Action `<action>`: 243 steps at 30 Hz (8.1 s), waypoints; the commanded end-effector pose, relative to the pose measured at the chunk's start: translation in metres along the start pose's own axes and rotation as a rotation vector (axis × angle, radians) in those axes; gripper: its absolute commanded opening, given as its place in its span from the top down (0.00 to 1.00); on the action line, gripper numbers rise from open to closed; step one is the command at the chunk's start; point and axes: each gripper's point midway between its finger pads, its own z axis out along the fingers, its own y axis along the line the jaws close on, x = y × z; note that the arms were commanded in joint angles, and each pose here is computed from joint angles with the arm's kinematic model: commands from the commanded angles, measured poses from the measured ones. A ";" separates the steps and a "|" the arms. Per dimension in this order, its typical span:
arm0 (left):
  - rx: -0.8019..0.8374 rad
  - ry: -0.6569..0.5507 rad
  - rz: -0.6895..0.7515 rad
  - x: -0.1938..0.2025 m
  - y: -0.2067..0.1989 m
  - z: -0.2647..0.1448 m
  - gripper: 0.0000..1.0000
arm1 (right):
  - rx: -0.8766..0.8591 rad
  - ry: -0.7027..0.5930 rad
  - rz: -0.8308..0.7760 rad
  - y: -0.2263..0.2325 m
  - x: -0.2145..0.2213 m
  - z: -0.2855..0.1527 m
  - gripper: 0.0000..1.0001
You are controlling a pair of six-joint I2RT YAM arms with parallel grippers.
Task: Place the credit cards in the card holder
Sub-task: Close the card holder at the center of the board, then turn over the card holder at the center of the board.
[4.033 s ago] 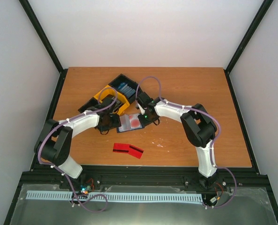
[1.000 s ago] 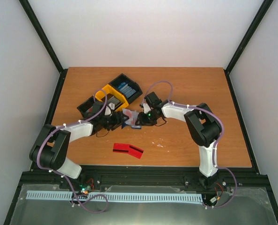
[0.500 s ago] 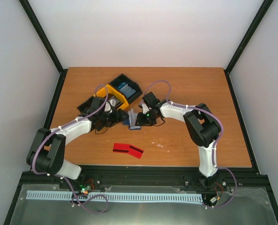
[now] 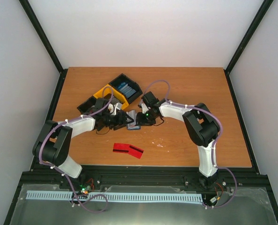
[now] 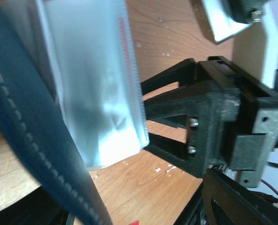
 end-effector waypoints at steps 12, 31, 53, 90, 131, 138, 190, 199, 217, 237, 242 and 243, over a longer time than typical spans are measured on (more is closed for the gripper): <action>0.113 -0.008 0.171 -0.025 -0.048 -0.008 0.25 | 0.145 -0.116 0.018 -0.014 -0.014 -0.015 0.59; 0.116 0.065 0.180 -0.038 -0.045 0.032 0.32 | 0.150 -0.271 0.120 -0.045 -0.029 -0.056 0.60; -0.511 -0.027 0.100 -0.047 0.030 0.030 0.49 | 0.054 -0.234 -0.246 -0.046 -0.043 -0.046 0.66; -0.414 0.134 0.368 -0.050 0.032 0.053 0.53 | 0.002 -0.287 -0.962 -0.010 -0.024 -0.002 0.69; -0.181 0.125 0.197 -0.036 0.010 0.044 0.43 | -0.432 -0.596 -0.668 0.030 -0.002 -0.087 0.96; -0.072 0.131 0.221 -0.030 -0.011 0.042 0.43 | -0.409 -0.579 -0.652 0.024 0.002 -0.083 0.79; -0.008 -0.060 0.292 -0.018 -0.040 0.014 0.42 | 0.221 -0.080 0.071 -0.067 0.049 -0.037 0.46; -0.035 0.001 0.304 -0.016 -0.030 0.028 0.37 | 0.316 -0.005 0.160 -0.088 0.062 -0.027 0.48; -0.188 0.119 0.200 0.015 0.002 0.064 0.57 | 0.095 0.004 0.279 -0.062 0.054 -0.018 0.48; -0.400 0.228 0.062 0.042 0.072 0.077 0.88 | -0.413 -0.091 0.168 -0.001 0.035 -0.025 0.48; -0.407 0.230 0.075 0.043 0.074 0.078 0.89 | -0.461 -0.150 0.086 0.007 0.030 -0.031 0.54; -0.396 0.225 0.085 0.041 0.071 0.077 0.89 | -0.437 -0.160 0.086 0.005 0.029 -0.031 0.62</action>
